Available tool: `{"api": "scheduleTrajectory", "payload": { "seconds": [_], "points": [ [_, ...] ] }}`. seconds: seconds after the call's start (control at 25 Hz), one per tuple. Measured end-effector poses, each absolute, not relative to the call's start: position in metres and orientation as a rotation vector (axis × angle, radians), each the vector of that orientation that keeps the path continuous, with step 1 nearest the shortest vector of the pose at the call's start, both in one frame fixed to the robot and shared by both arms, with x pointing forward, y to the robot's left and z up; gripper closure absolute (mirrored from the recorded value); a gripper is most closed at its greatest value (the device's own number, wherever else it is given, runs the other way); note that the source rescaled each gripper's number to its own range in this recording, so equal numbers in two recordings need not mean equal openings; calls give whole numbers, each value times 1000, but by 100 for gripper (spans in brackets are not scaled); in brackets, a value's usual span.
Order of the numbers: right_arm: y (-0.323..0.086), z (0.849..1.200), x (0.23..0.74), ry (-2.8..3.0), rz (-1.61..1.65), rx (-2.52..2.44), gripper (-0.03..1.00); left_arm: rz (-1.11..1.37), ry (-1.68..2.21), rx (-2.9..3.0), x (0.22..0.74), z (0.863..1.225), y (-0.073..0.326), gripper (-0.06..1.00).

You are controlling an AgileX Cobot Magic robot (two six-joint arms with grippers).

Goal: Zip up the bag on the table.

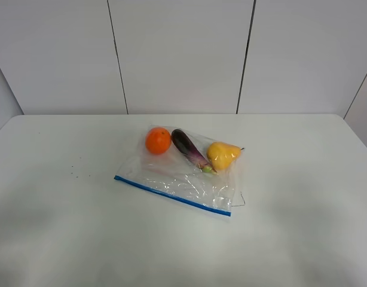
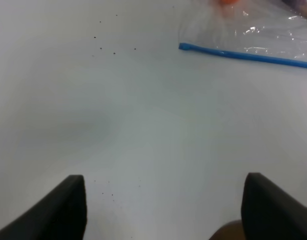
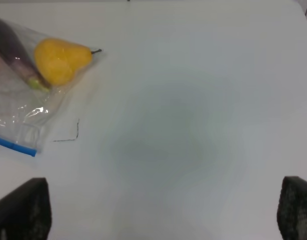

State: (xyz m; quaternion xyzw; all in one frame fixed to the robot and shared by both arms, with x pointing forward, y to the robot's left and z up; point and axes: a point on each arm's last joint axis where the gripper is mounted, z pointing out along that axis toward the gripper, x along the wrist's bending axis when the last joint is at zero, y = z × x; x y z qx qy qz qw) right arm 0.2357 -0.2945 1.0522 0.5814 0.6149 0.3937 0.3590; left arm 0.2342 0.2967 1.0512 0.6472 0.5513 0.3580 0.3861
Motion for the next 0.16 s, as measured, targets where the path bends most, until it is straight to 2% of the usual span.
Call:
{"api": "scheduleTrajectory", "payload": {
  "seconds": [0.16],
  "points": [
    [-294,1052,236,1586,1016,1500,-3,912,1404,1648,234,1051,297,-6]
  ]
}}
